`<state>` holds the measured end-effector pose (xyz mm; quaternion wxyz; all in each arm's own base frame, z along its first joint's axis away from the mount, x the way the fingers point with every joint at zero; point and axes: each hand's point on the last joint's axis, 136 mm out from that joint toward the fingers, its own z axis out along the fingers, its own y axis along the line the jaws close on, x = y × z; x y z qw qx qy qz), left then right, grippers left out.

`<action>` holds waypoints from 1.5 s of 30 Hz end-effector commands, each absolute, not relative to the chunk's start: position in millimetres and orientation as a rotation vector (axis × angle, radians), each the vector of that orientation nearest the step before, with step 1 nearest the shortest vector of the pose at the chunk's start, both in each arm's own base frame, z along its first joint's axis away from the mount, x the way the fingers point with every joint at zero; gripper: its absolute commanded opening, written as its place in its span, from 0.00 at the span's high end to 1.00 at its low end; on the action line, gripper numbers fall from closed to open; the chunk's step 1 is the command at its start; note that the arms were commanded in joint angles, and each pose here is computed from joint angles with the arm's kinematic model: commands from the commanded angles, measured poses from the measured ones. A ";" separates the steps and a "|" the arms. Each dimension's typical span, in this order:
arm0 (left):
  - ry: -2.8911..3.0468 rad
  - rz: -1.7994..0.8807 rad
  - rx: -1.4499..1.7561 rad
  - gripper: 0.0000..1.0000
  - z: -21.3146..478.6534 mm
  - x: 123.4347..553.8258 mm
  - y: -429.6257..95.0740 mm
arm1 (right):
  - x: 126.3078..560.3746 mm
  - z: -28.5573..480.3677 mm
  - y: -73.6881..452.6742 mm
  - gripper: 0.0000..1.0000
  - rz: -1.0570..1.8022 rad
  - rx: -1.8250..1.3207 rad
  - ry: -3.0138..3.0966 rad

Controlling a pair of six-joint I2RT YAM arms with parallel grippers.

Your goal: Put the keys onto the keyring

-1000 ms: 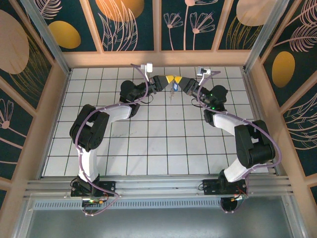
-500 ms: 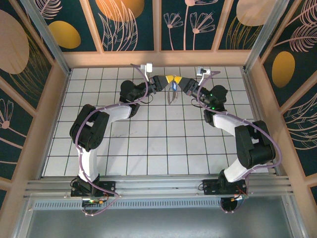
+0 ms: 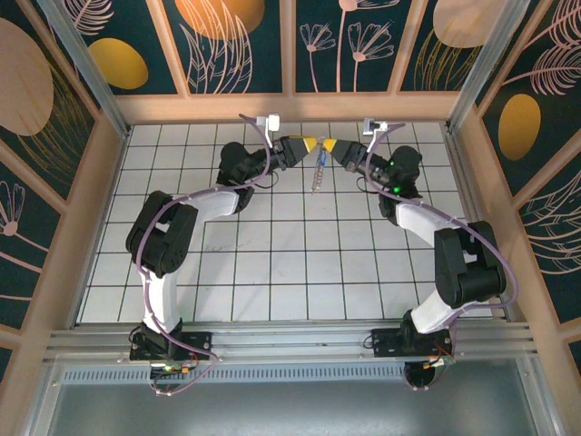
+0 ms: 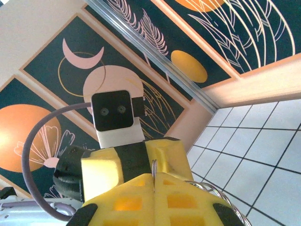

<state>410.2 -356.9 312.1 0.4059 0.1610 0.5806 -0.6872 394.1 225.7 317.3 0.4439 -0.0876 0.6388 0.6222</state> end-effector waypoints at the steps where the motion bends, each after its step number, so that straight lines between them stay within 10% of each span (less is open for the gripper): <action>1: 1.430 -1.644 0.497 0.63 337.5 415.8 -344.3 | 393.4 334.8 224.9 1.00 1.510 -0.368 1.564; 45: 1.587 -1.619 0.938 0.60 319.8 429.1 -367.1 | 409.0 327.9 244.7 1.00 1.578 -0.623 1.660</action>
